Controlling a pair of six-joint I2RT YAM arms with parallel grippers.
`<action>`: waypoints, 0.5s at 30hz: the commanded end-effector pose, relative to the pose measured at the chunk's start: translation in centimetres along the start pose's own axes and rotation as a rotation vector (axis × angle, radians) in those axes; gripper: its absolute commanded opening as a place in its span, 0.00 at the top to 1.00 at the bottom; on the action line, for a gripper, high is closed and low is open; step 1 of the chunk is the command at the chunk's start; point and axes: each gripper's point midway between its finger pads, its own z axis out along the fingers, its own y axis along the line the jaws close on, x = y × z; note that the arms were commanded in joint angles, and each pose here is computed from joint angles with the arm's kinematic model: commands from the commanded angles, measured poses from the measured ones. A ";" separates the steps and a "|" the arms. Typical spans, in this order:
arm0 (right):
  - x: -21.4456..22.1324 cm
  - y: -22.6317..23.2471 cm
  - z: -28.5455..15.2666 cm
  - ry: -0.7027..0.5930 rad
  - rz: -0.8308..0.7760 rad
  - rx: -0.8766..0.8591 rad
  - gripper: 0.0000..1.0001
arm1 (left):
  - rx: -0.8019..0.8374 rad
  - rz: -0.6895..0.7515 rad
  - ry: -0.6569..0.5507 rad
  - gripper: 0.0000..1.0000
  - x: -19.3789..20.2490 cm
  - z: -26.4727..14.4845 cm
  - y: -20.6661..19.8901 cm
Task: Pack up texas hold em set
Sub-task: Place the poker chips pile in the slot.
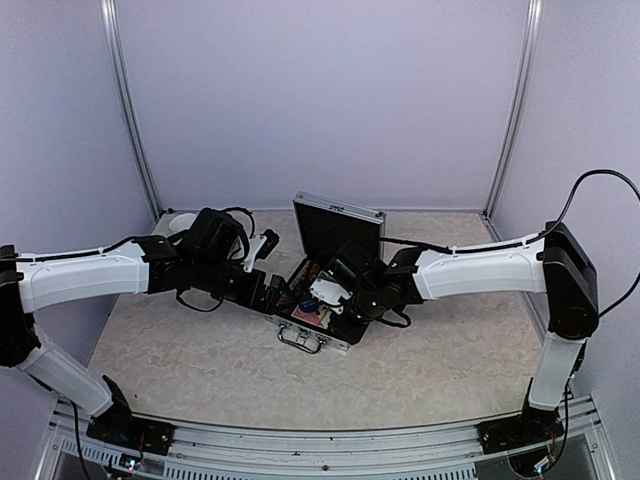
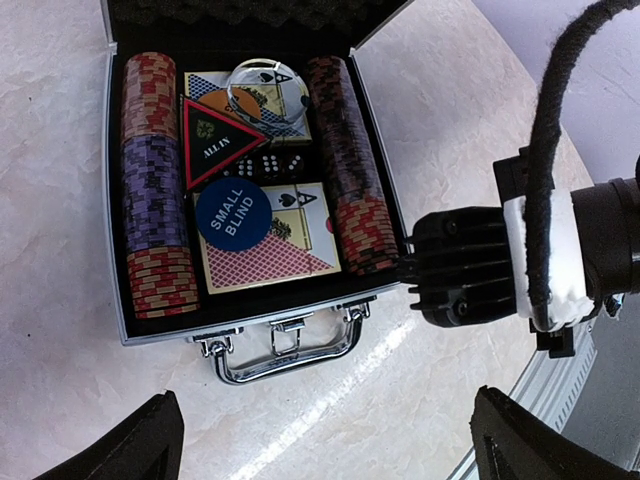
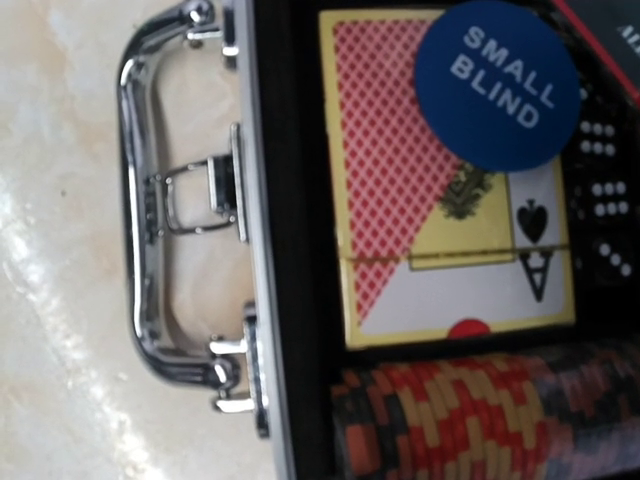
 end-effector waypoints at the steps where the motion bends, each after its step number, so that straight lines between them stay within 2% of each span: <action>1: 0.7 -0.3 1.0 0.022 0.013 -0.007 1.00 | -0.013 0.005 0.000 0.01 0.0 0.1 0.5; 15: 1.5 -0.6 2.0 0.032 0.029 -0.029 1.00 | -0.018 0.004 0.000 0.01 0.1 0.0 0.6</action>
